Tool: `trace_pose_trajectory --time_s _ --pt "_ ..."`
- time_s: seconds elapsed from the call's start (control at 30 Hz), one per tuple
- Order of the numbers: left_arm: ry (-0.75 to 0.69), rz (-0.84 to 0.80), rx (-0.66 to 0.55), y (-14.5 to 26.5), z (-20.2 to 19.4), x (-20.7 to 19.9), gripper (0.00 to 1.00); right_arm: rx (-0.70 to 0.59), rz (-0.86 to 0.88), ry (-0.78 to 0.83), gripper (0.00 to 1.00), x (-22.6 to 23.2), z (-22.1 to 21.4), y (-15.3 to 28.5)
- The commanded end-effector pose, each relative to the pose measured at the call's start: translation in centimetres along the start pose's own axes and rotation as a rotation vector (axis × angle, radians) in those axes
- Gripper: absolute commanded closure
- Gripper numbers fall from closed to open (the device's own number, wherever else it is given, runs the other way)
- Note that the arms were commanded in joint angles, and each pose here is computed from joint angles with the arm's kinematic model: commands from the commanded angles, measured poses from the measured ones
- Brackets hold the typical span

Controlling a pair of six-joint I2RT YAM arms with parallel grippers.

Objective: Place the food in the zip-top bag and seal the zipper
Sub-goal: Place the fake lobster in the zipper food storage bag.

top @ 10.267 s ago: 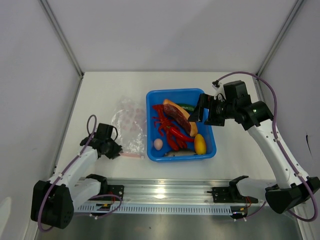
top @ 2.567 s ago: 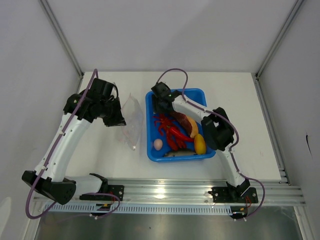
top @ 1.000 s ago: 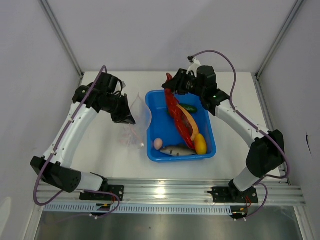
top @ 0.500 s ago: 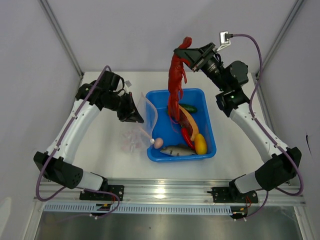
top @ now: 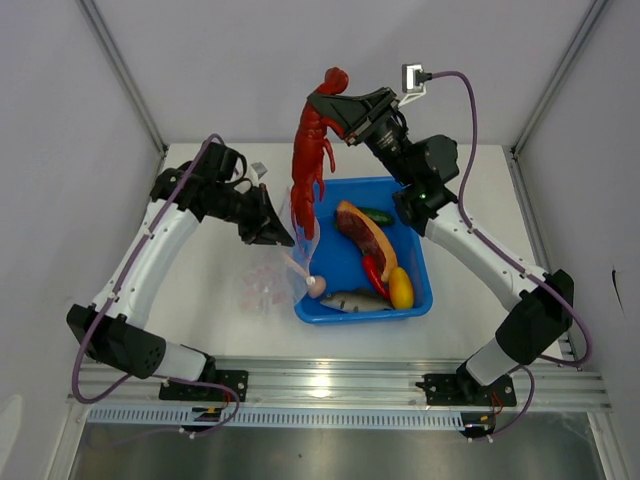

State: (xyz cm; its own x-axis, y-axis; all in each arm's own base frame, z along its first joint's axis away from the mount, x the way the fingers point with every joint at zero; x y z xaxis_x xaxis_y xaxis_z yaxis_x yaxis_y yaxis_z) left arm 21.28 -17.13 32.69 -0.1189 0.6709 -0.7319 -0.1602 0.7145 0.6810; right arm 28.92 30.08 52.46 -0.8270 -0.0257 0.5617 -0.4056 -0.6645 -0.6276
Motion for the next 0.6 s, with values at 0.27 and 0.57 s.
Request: trace_pose_trajectory --time_s 0.27,0.57 --pt "0.010 -0.141 0.015 1.4 -1.5 -1.4 0.99 -0.172 0.086 0.046 1.00 1.9 2.0 -1.2" --pt "0.024 -0.158 0.012 1.6 -1.7 -1.4 0.99 -0.135 0.058 0.052 1.00 0.4 0.7 -0.7"
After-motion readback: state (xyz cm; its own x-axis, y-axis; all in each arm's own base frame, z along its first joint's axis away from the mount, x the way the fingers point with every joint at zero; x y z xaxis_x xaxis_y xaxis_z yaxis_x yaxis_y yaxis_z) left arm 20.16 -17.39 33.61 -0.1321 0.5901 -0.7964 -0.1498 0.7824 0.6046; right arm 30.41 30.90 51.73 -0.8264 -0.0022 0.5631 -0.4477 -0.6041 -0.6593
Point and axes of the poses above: each gripper's point midway between its finger pads, its own y axis back along the fingers, its own x axis along the line the jaws close on, z = x × y, the point moved 6 cm from there along y, back along the fingers, and after that the axes turned 1 degree about y, right-handed, at the moved point
